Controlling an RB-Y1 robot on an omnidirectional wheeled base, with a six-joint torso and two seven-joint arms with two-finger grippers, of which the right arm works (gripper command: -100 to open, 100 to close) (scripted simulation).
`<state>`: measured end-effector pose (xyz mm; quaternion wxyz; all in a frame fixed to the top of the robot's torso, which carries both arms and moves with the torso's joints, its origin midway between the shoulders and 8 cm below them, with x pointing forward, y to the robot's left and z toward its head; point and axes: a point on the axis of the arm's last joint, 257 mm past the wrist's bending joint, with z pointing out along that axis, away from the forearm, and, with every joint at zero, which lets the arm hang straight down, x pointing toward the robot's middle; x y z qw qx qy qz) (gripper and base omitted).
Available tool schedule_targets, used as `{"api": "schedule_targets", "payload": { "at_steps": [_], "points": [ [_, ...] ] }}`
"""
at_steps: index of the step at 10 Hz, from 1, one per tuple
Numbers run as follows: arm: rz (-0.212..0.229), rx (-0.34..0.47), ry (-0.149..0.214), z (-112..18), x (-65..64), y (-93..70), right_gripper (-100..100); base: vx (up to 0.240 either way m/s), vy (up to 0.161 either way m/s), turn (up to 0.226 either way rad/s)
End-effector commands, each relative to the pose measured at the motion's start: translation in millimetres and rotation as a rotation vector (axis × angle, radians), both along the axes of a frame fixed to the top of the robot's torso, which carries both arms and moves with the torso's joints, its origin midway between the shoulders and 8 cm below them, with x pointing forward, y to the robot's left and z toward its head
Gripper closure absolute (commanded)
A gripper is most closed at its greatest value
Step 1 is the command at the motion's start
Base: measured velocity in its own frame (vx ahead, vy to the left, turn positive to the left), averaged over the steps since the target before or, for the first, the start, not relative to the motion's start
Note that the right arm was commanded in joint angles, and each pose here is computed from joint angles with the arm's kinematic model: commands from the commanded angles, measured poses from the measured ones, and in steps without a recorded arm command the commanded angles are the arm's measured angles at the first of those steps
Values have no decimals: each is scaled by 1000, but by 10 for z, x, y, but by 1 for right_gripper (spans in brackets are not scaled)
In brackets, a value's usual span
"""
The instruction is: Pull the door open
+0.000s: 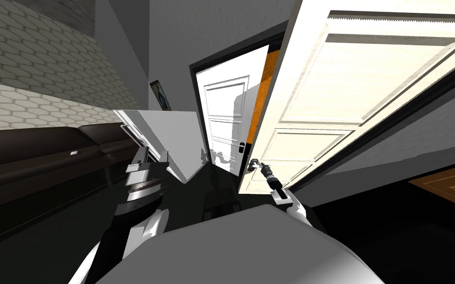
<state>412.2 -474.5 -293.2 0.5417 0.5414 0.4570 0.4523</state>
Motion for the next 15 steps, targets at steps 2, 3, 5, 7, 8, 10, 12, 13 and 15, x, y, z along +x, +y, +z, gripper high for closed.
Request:
{"api": "schedule_targets", "payload": {
  "at_steps": [2, 3, 5, 7, 8, 10, 12, 13, 15],
  "points": [
    [34, 5, -5, 6, -14, 76, 100, -191, -10, 74],
    [21, -1, -1, 12, -21, 26, 100, -96, 2, -9],
    [49, -1, -1, -1, -123, 45, 100, -200, -44, 155],
    [81, -1, -4, 3, -217, 78, 100, -232, -37, 159],
    [88, 0, -4, 4, -237, 85, 100, -227, -83, 118],
    [113, 2, -5, 5, -312, 115, 100, -178, -66, 115],
    [140, 5, -5, 6, -387, 147, 100, -225, -54, 131],
    [121, -3, -4, 25, -369, 78, 100, -101, -40, 14],
    [153, -6, -3, -5, -530, 138, 100, -24, -16, -9]
  ]
}}
